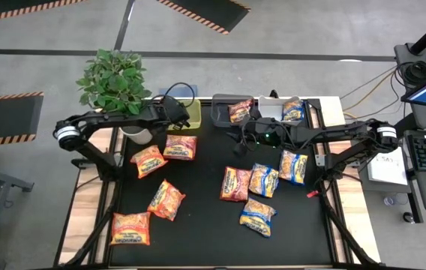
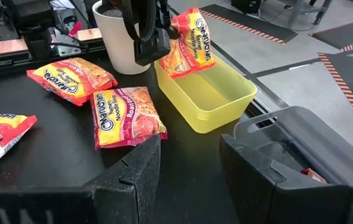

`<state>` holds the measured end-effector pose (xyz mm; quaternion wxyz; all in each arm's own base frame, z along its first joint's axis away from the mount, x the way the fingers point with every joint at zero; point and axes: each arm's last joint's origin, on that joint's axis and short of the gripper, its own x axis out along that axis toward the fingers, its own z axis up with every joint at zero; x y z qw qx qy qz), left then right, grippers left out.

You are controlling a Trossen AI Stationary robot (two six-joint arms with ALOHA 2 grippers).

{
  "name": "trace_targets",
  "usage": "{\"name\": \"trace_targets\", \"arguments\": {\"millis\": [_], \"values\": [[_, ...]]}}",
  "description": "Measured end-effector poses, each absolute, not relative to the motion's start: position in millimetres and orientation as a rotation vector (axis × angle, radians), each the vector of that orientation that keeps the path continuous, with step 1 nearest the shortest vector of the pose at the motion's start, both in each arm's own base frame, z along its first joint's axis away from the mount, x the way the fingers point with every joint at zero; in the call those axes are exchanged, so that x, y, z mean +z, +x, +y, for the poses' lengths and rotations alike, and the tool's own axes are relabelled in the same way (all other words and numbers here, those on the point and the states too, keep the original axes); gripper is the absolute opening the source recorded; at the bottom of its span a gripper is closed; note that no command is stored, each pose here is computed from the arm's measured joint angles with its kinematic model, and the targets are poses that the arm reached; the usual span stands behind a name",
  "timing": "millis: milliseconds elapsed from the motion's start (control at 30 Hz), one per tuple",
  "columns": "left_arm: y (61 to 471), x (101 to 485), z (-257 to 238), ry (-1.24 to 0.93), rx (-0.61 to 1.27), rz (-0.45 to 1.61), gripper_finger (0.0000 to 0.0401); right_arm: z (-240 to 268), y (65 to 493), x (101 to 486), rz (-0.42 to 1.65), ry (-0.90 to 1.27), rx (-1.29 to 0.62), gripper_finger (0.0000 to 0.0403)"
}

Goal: Sort Maruchan noodles
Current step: Put the orange noodle pack into the yellow bin, then put the top red noodle pack into the black bin

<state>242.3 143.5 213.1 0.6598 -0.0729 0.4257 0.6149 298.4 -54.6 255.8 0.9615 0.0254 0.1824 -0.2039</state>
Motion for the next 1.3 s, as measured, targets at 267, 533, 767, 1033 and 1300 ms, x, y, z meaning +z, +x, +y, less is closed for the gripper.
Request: {"name": "trace_targets", "arguments": {"millis": [267, 533, 767, 1033, 1300], "values": [[240.8, 210.8, 145.7, -0.286, 1.392, 0.938, 0.0040, -54.6, 298.2, 255.2, 0.375, 0.051, -0.413, 0.0153], [238.0, 210.0, 150.4, -0.365, 1.394, 0.925, 0.0045, -54.5, 297.8, 254.1, 0.388, 0.048, -0.413, 0.0153], [237.6, 210.1, 150.9, -0.386, 1.410, 0.906, 0.0071, -54.5, 297.8, 254.1, 0.388, 0.048, -0.413, 0.0153], [237.4, 210.2, 151.1, -0.387, 1.412, 0.904, 0.0116, -54.5, 297.6, 253.8, 0.392, 0.047, -0.413, 0.0153], [238.8, 219.2, 149.2, -0.331, 1.368, 0.943, 0.0152, -54.4, 297.2, 252.6, 0.404, 0.046, -0.413, 0.0153]]}}
